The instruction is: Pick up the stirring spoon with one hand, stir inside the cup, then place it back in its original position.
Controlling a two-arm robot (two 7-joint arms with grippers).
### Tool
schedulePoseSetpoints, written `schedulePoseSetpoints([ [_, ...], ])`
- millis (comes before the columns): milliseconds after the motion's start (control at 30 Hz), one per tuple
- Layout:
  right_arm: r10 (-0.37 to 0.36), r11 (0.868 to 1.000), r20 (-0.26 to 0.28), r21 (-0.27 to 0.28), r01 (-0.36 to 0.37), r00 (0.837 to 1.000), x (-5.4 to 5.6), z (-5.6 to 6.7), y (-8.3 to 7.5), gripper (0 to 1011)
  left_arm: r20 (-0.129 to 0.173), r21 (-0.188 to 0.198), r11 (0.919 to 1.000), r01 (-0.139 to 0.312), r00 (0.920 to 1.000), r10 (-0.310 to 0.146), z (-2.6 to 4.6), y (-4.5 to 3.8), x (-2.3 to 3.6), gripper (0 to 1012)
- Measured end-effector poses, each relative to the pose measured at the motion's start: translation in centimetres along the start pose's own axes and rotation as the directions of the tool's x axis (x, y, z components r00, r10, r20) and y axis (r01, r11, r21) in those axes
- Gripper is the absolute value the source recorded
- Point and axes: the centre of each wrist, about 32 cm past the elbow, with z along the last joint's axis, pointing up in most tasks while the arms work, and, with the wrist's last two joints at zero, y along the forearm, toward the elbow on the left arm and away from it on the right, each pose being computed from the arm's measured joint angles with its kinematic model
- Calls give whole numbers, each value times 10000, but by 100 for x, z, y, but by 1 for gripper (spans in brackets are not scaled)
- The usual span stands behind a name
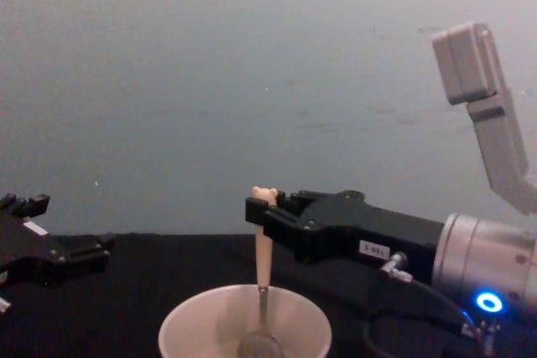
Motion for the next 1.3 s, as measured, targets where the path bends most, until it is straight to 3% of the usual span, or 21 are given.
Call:
schedulePoseSetpoints([
  [267, 42, 10000, 88, -63, -41, 10000, -30, 19, -134, 214, 0, 1, 10000, 1, 10000, -1, 0, 0, 0, 1001],
  [567, 758, 9971, -117, -95, -759, 9971, -190, -4, -205, 214, 0, 1, 10000, 1, 10000, -1, 0, 0, 0, 1001],
  [900, 1102, 9938, -272, -105, -1105, 9935, -283, -50, -67, 214, 0, 0, 10000, 1, 10000, -1, 0, 0, 0, 1001],
  [1300, 781, 9969, -101, -115, -782, 9969, -245, -75, 143, 214, 0, 1, 10000, 1, 10000, -1, 0, 0, 0, 1001],
])
